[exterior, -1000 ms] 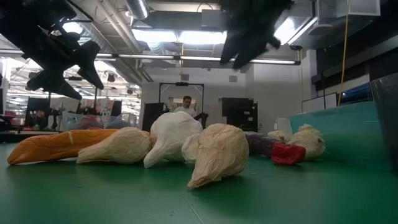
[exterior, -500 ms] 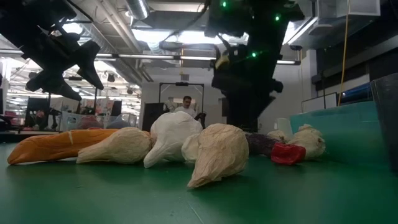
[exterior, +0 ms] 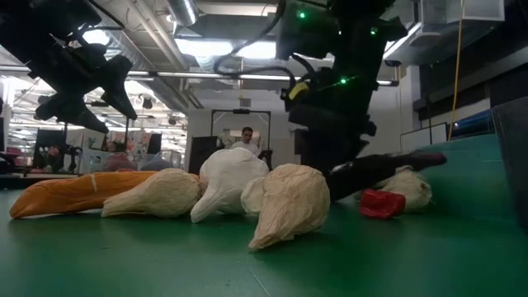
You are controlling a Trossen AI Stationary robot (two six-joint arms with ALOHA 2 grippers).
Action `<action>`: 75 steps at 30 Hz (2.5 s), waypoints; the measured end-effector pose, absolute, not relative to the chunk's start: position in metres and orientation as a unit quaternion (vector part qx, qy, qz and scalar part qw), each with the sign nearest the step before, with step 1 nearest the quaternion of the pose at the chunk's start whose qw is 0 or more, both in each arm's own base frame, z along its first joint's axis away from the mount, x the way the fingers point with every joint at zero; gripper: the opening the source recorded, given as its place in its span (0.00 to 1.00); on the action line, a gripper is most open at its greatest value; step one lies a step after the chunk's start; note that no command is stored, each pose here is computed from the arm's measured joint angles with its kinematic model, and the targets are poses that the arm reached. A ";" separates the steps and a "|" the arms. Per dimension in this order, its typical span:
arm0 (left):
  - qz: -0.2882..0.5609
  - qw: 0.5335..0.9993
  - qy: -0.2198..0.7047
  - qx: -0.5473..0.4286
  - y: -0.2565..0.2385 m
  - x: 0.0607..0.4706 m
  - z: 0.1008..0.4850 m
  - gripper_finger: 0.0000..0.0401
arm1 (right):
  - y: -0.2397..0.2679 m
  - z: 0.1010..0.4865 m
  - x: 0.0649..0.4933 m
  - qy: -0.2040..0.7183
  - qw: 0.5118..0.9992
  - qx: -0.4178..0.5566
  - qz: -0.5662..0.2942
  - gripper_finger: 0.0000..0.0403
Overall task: Sort produce into baskets
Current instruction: Put the eggplant into the left black bin
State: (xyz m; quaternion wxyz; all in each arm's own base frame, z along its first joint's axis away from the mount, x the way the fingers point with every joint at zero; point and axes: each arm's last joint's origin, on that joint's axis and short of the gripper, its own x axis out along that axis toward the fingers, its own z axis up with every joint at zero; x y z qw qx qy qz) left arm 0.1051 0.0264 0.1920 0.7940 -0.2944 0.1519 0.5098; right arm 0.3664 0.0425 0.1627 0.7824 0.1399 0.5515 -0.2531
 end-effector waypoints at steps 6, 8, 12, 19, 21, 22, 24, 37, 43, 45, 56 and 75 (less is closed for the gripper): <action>0.510 0.794 0.152 -0.295 0.026 0.105 0.192 0.86 | 0.042 0.176 0.371 0.543 0.795 0.108 -0.249 0.64; 0.510 0.794 0.152 -0.295 0.026 0.105 0.192 0.86 | 0.042 0.178 0.371 0.552 0.793 0.104 -0.236 0.64; 0.510 0.794 0.152 -0.295 0.026 0.105 0.192 0.86 | 0.044 0.184 0.367 0.588 0.772 0.116 -0.210 0.64; 0.510 0.794 0.152 -0.295 0.026 0.105 0.192 0.86 | 0.046 0.187 0.362 0.623 0.749 0.127 -0.187 0.64; 0.510 0.794 0.152 -0.294 0.026 0.105 0.192 0.86 | 0.046 0.184 0.361 0.627 0.745 0.136 -0.180 0.64; 0.510 0.794 0.152 -0.294 0.026 0.105 0.192 0.86 | 0.047 0.182 0.361 0.626 0.745 0.142 -0.181 0.64; 0.510 0.794 0.152 -0.294 0.026 0.105 0.192 0.86 | 0.046 0.180 0.360 0.623 0.745 0.145 -0.188 0.64; 0.510 0.796 0.155 -0.287 0.026 0.105 0.192 0.86 | 0.045 0.175 0.357 0.625 0.741 0.144 -0.202 0.51; 0.510 0.796 0.155 -0.287 0.026 0.105 0.192 0.86 | 0.045 0.175 0.357 0.627 0.742 0.136 -0.195 0.32; 0.510 0.796 0.155 -0.287 0.026 0.105 0.192 0.86 | 0.046 0.178 0.359 0.625 0.747 0.129 -0.187 0.29; 0.510 0.796 0.155 -0.287 0.026 0.105 0.192 0.86 | 0.051 0.246 0.389 0.570 0.812 0.080 -0.100 0.34; 0.510 0.798 0.158 -0.281 0.027 0.105 0.192 0.86 | 0.171 0.420 0.273 0.540 0.840 0.000 0.047 0.34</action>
